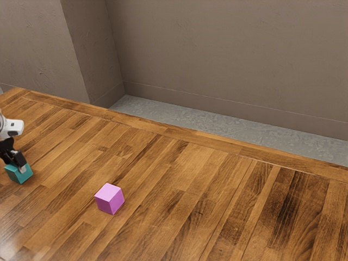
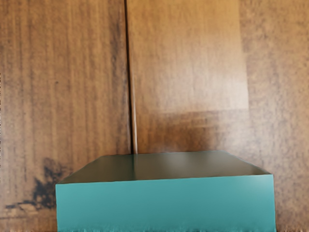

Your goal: Pick up the blue block with one arm, and put the blue block on the pink block with one arm

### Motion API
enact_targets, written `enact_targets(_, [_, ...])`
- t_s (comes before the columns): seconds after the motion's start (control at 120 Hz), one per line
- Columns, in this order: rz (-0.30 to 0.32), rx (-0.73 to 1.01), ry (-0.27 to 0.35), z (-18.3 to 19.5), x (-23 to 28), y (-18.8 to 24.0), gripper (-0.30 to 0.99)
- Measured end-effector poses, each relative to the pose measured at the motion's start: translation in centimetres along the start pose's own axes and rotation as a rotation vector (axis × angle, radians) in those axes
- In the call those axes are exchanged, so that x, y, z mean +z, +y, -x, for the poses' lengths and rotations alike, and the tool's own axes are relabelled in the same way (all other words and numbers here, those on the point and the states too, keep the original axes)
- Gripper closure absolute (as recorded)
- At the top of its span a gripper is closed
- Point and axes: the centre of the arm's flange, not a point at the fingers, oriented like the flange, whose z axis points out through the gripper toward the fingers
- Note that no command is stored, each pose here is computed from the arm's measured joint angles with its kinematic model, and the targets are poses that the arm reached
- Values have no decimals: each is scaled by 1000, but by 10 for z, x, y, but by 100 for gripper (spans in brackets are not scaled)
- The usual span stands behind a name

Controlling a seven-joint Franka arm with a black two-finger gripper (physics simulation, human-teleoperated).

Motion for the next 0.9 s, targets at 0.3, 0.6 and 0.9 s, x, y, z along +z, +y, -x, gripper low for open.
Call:
enact_targets(0.3, [-7,18,-9,3,9,3,1])
enact_targets(0.6, [-8,14,-4,3,11,3,9])
enact_targets(0.9, [-11,8,0,3,9,2,22])
